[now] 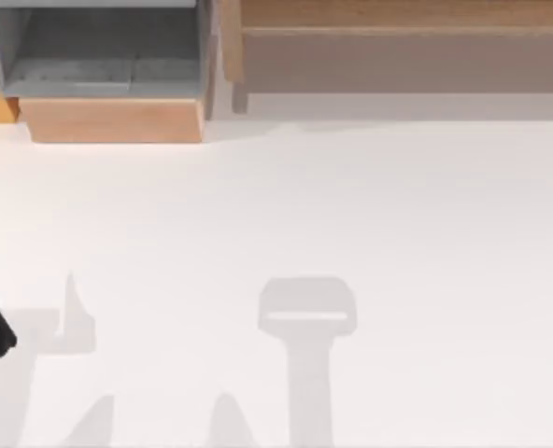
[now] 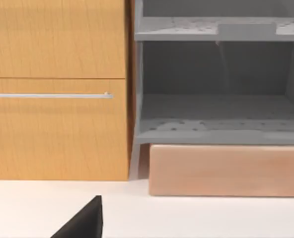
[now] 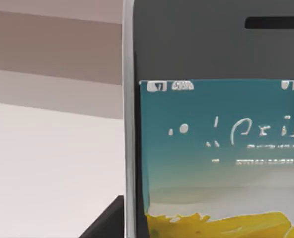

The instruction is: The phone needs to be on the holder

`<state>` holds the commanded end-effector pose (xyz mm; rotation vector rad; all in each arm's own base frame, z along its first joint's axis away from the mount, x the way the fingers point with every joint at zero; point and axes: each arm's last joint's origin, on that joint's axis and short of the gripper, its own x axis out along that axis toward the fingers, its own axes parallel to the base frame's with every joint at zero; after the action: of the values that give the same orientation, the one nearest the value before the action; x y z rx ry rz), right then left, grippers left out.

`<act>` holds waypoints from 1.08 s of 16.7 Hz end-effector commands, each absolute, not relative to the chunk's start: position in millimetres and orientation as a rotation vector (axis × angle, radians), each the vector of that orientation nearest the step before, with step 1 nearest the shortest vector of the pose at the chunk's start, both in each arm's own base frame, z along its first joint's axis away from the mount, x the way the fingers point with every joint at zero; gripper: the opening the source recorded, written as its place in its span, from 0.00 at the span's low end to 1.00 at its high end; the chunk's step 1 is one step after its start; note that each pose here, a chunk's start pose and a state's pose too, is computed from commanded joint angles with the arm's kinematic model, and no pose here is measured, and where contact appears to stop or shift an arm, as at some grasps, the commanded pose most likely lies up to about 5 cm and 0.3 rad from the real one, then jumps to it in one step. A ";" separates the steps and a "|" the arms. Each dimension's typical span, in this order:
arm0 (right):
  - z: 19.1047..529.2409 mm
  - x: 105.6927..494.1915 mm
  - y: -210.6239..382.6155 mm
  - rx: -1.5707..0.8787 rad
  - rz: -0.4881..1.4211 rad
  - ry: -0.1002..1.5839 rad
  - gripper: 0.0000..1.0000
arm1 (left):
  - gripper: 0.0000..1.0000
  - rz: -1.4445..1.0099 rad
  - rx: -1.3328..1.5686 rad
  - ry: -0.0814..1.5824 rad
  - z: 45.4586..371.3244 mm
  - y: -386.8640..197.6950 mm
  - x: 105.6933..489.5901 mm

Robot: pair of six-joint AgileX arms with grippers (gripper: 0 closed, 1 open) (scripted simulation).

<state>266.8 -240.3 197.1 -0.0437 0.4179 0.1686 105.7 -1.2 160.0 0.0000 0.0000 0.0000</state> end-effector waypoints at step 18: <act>197.1 266.8 -240.3 -0.044 0.169 0.418 1.00 | 1.00 0.000 0.000 0.000 160.0 -1.2 105.7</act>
<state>266.8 -240.3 197.1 -0.0437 0.4179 0.1686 105.7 -1.2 160.0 0.0000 0.0000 0.0000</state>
